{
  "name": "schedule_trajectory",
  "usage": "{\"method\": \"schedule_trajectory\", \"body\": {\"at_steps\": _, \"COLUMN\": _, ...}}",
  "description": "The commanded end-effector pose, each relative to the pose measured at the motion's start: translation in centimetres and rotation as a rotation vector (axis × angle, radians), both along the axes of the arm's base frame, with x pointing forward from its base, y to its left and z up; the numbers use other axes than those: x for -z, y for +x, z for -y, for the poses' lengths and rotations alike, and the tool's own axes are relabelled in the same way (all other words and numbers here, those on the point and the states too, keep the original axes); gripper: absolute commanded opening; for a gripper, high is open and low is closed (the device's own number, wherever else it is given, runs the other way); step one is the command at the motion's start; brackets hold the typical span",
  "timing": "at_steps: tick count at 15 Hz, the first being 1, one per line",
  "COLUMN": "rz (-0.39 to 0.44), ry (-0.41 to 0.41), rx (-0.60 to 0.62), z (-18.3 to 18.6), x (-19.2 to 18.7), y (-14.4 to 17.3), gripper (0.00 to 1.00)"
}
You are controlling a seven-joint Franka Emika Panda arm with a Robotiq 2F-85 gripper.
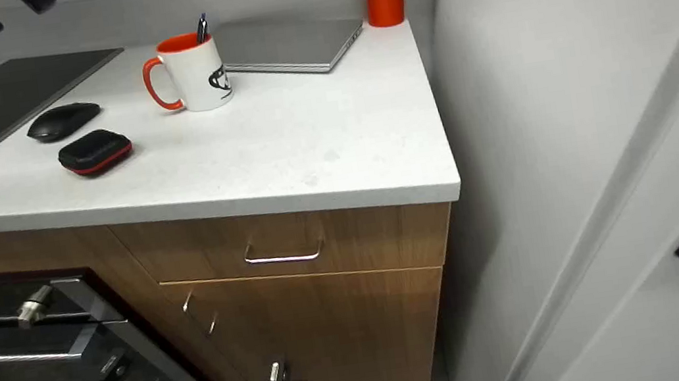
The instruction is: Remove the pen from the mug cup and place it on the table
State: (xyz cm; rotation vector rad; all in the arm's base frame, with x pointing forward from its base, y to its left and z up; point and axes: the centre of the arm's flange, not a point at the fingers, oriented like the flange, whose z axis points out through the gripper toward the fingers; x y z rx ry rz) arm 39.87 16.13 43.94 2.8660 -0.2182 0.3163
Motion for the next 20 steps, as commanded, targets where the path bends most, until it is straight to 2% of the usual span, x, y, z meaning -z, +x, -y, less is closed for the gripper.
{"method": "schedule_trajectory", "body": {"at_steps": 1, "rz": 0.000, "ry": 0.000, "rx": 0.000, "z": 0.0, "x": 0.0, "y": 0.0, "gripper": 1.00}}
{"method": "schedule_trajectory", "body": {"at_steps": 6, "rz": 0.000, "ry": 0.000, "rx": 0.000, "z": 0.0, "x": 0.0, "y": 0.0, "gripper": 1.00}}
{"method": "schedule_trajectory", "body": {"at_steps": 7, "rz": 0.000, "ry": 0.017, "rx": -0.030, "z": 0.4, "x": 0.0, "y": 0.1, "gripper": 1.00}}
{"method": "schedule_trajectory", "body": {"at_steps": 10, "rz": 0.039, "ry": 0.056, "rx": -0.101, "z": 4.2, "x": 0.5, "y": 1.0, "gripper": 1.00}}
{"method": "schedule_trajectory", "body": {"at_steps": 11, "rz": 0.062, "ry": 0.039, "rx": -0.092, "z": 5.7, "x": 1.0, "y": 1.4, "gripper": 1.00}}
{"method": "schedule_trajectory", "body": {"at_steps": 16, "rz": 0.153, "ry": 0.082, "rx": -0.119, "z": 12.0, "x": 3.5, "y": 2.8, "gripper": 1.00}}
{"method": "schedule_trajectory", "body": {"at_steps": 20, "rz": 0.123, "ry": 0.091, "rx": -0.091, "z": 11.7, "x": 3.3, "y": 2.6, "gripper": 1.00}}
